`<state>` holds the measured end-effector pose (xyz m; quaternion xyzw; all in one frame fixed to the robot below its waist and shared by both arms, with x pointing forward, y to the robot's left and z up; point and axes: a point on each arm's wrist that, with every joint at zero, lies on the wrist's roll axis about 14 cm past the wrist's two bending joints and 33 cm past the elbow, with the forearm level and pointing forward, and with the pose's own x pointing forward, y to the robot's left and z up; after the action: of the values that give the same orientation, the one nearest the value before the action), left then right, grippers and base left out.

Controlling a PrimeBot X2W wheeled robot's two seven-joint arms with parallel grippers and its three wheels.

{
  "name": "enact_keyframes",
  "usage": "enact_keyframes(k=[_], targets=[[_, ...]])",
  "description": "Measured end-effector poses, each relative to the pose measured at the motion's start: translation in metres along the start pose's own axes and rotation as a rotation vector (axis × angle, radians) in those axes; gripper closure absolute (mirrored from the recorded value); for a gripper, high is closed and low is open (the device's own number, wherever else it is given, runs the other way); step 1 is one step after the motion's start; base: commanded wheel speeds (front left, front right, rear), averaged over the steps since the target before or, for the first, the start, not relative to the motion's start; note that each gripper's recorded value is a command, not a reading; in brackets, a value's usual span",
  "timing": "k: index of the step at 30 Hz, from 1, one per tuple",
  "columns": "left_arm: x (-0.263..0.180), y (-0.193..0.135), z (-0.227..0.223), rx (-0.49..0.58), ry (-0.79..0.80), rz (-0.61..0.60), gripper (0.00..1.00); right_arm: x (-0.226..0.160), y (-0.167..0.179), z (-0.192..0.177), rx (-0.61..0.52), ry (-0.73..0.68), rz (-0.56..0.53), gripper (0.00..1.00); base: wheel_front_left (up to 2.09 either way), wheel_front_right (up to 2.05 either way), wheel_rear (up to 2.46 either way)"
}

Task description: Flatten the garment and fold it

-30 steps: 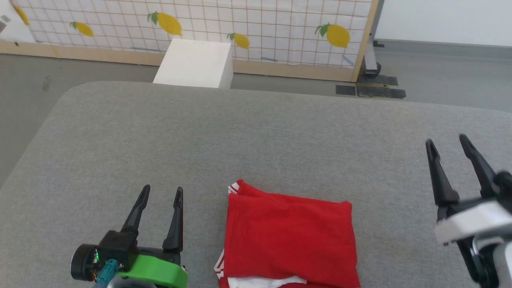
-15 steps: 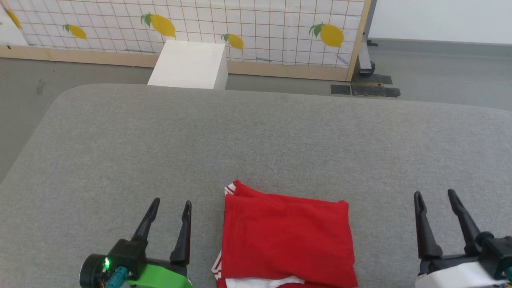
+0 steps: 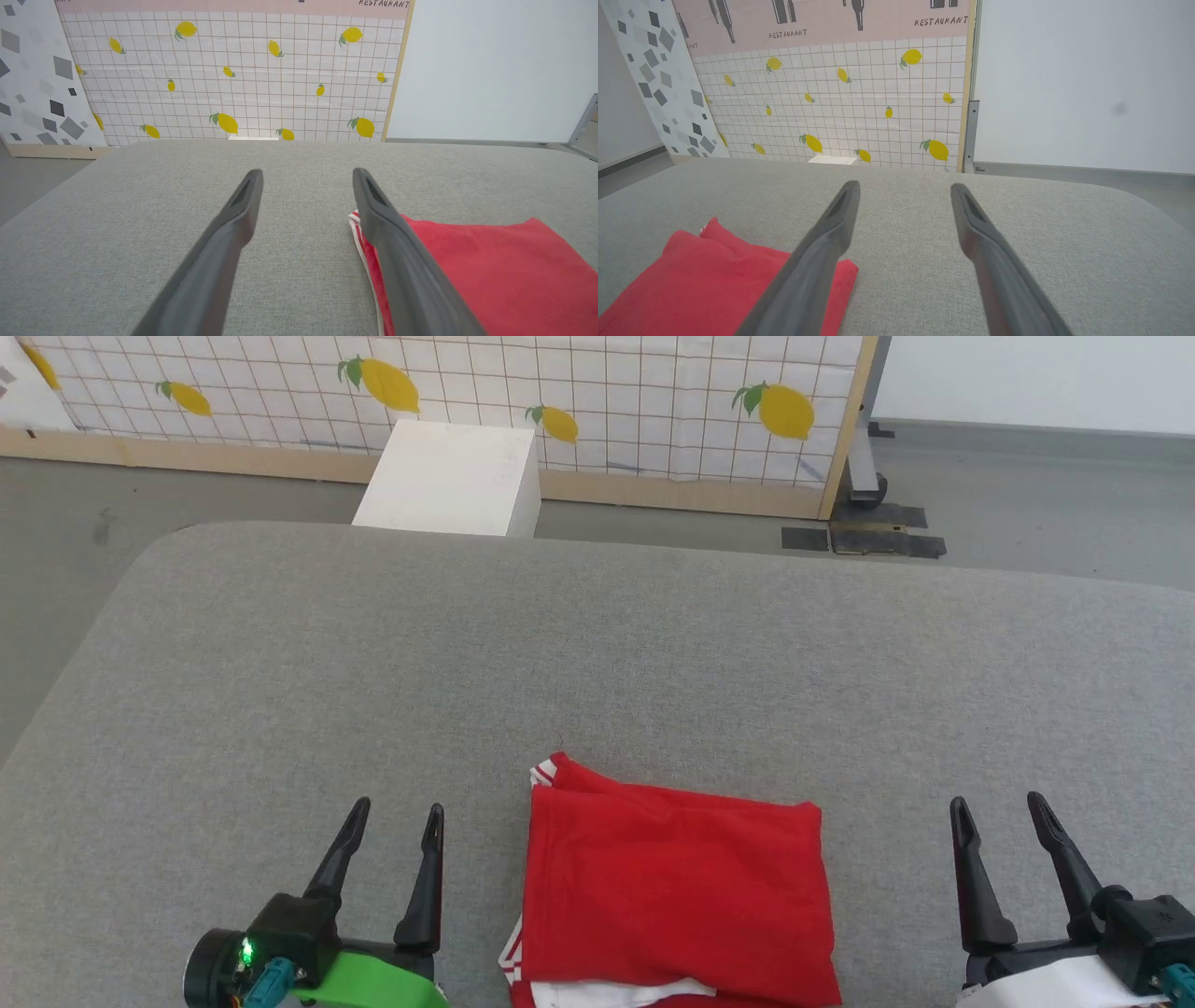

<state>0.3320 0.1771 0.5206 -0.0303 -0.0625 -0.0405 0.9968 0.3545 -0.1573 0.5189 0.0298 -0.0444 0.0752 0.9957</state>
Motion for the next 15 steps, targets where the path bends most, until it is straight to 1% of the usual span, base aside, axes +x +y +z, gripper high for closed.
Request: enact_keyframes(k=[3,7,10,13,15], targets=[[0.000,0.000,-0.002,0.000,0.005,-0.001,0.00,0.001,0.000,-0.005,0.000,0.028,0.002,0.00,0.00,0.00,0.00],[0.001,0.002,-0.005,0.001,0.018,0.005,0.00,0.003,0.008,-0.025,0.040,0.161,0.049,0.00,0.00,0.00,0.00],[0.002,0.003,-0.010,0.003,0.033,0.007,0.00,0.004,0.012,-0.039,0.115,0.282,0.086,0.00,0.00,0.00,0.00],[0.002,0.005,-0.014,0.003,0.047,0.011,0.00,0.004,0.018,-0.056,0.197,0.435,0.130,0.00,0.00,0.00,0.00],[0.004,0.006,-0.017,0.003,0.055,0.015,0.00,0.001,0.024,-0.067,0.289,0.537,0.157,0.00,0.00,0.00,0.00]])
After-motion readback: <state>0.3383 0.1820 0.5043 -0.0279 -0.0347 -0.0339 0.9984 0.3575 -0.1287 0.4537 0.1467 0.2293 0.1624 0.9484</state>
